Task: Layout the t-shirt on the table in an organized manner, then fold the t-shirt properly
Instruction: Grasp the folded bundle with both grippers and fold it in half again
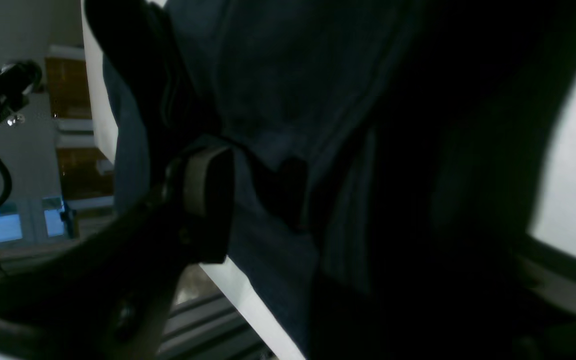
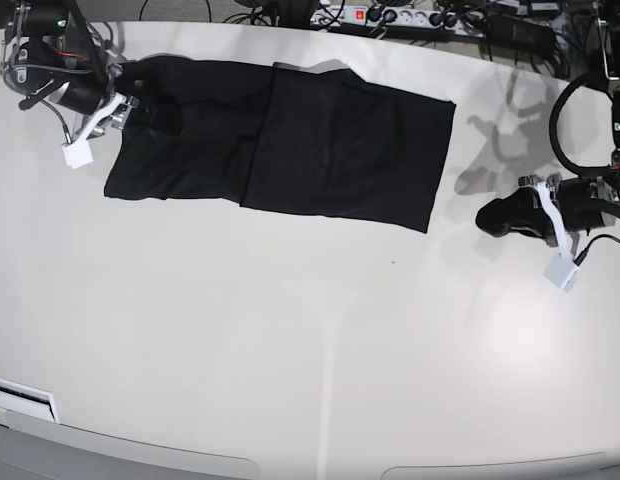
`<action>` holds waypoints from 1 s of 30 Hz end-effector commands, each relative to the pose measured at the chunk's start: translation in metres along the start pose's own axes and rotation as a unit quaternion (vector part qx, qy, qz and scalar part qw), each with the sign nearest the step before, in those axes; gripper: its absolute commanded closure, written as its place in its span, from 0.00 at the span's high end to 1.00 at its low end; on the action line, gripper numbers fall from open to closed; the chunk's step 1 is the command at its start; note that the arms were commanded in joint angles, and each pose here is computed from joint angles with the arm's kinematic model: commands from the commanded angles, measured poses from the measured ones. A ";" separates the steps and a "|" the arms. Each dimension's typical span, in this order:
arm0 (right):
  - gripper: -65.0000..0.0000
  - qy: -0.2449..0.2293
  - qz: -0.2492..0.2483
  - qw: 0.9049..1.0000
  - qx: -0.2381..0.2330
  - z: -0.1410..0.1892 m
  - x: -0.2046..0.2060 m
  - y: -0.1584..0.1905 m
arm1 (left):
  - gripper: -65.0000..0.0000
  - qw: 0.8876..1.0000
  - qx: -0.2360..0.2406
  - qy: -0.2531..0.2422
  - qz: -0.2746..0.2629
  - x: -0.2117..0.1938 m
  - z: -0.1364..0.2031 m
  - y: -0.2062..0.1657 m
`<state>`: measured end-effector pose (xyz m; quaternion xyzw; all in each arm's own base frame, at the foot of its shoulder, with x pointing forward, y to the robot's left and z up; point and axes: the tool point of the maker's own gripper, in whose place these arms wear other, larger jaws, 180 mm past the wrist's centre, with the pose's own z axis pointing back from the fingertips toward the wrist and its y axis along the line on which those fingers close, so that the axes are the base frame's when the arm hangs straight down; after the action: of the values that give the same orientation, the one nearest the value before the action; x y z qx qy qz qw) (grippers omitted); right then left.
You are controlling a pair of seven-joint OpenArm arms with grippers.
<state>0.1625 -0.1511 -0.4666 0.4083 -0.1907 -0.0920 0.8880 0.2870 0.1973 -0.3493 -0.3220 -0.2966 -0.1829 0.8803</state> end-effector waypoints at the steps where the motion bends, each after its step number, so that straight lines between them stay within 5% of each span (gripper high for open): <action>1: 0.45 0.016 0.014 1.000 -0.014 0.001 0.000 -0.004 | 0.00 1.000 0.000 -0.028 -0.013 0.019 0.008 0.000; 4: 0.04 0.021 0.033 0.999 -0.026 0.001 0.012 -0.006 | 0.00 0.999 0.000 -0.031 -0.013 0.020 0.008 0.000; 5: 0.00 0.024 0.039 0.999 -0.027 0.003 0.017 -0.005 | 0.00 0.999 0.000 -0.031 -0.013 0.020 0.008 0.000; 12: 0.00 -0.006 0.112 0.989 -0.096 0.062 0.053 -0.001 | 0.00 1.000 0.009 -0.025 -0.017 0.020 0.013 0.004; 18: 0.00 -0.073 0.197 0.961 -0.181 0.128 0.078 0.020 | 0.00 1.000 0.008 -0.025 -0.017 0.019 0.012 0.004; 25: 0.00 -0.121 0.296 0.943 -0.087 0.116 0.073 0.122 | 0.00 0.999 0.006 -0.031 -0.016 0.021 0.011 0.003; 30: 0.00 -0.103 0.305 0.947 -0.002 0.071 0.051 0.167 | 0.00 0.999 0.006 -0.032 -0.016 0.021 0.011 0.003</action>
<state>0.1769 -0.1088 -0.2942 0.3129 -0.3754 0.1374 0.8615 0.2903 0.2010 -0.3461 -0.3177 -0.3060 -0.1811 0.8790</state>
